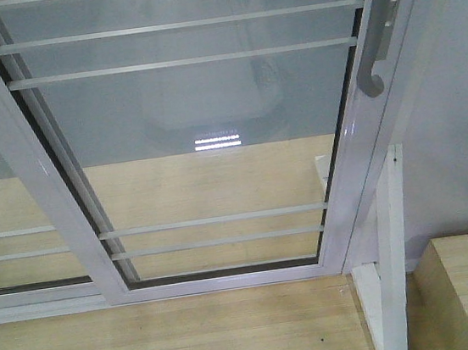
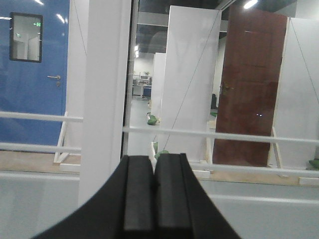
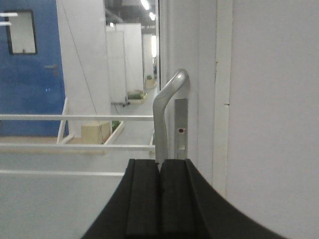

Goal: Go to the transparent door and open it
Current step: 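Stop the base in front of the glass door near its handle, then raise both arms and bring the right gripper toward the silver handle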

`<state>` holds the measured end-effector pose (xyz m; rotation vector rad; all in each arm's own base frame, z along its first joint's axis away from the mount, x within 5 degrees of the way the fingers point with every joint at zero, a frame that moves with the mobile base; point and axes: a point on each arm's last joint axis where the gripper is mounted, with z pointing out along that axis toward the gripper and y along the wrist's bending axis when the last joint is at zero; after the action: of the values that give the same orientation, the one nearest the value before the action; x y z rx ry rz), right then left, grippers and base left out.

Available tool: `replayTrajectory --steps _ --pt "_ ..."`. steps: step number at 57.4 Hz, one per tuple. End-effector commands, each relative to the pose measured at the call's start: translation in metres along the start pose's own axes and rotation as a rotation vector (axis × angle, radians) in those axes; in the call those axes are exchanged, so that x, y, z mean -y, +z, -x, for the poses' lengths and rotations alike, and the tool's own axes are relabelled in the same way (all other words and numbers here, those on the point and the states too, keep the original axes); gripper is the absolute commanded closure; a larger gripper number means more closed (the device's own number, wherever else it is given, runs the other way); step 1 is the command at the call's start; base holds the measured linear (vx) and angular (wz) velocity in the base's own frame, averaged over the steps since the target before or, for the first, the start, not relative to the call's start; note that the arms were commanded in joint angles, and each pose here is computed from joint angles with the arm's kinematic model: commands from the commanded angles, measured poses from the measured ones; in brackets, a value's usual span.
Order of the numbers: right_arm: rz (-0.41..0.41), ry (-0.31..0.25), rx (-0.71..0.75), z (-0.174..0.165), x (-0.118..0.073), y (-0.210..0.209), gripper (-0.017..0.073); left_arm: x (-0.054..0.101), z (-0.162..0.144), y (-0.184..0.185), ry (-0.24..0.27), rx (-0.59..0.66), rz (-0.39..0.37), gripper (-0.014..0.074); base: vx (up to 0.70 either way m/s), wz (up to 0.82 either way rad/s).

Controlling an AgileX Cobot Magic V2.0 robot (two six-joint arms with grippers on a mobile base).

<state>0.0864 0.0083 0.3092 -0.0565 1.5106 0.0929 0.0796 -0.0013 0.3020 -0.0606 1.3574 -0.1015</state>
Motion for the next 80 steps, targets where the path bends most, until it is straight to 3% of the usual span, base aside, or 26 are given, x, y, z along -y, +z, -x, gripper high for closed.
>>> replayTrajectory --steps 1,13,20,27,34,45,55,61,68,80 --pt "-0.006 -0.010 -0.039 0.030 0.000 0.034 0.0548 0.005 0.041 0.035 -0.015 0.059 -0.013 0.0596 0.00 0.00" --pt "-0.011 -0.024 -0.168 0.050 0.002 0.125 0.0548 0.007 0.056 0.131 -0.015 -0.062 0.001 0.0596 0.00 0.00" --pt "-0.024 -0.066 -0.211 0.040 0.005 0.179 0.0548 0.006 0.039 0.187 -0.016 -0.143 0.010 0.0596 0.00 0.00" --pt "-0.035 -0.068 -0.250 0.024 0.007 0.219 0.0548 0.003 0.014 0.224 -0.017 -0.210 0.018 0.0596 0.00 0.00" --pt "-0.032 -0.068 -0.313 0.004 0.007 0.239 0.0548 0.001 -0.007 0.240 -0.015 -0.264 0.024 0.0596 0.00 0.00" --pt "-0.051 -0.073 -0.280 -0.001 0.009 0.246 0.0547 0.000 -0.020 0.246 -0.003 -0.294 0.022 0.0582 0.00 0.00" --pt "-0.052 -0.073 -0.278 0.000 0.009 0.246 0.0515 0.002 -0.020 0.246 0.063 -0.289 -0.009 0.0526 0.00 0.00" --pt "-0.047 -0.085 -0.283 -0.001 0.009 0.246 0.0450 0.003 -0.018 0.246 0.079 -0.276 -0.018 0.0465 0.00 0.00" --pt "-0.047 -0.093 -0.275 0.000 0.009 0.246 0.0296 0.003 -0.018 0.247 0.079 -0.266 -0.020 0.0353 0.00 0.00" --pt "-0.064 -0.090 -0.226 0.003 0.011 0.248 -0.0118 0.002 -0.024 0.249 0.075 -0.283 -0.017 0.0116 0.00 0.00"
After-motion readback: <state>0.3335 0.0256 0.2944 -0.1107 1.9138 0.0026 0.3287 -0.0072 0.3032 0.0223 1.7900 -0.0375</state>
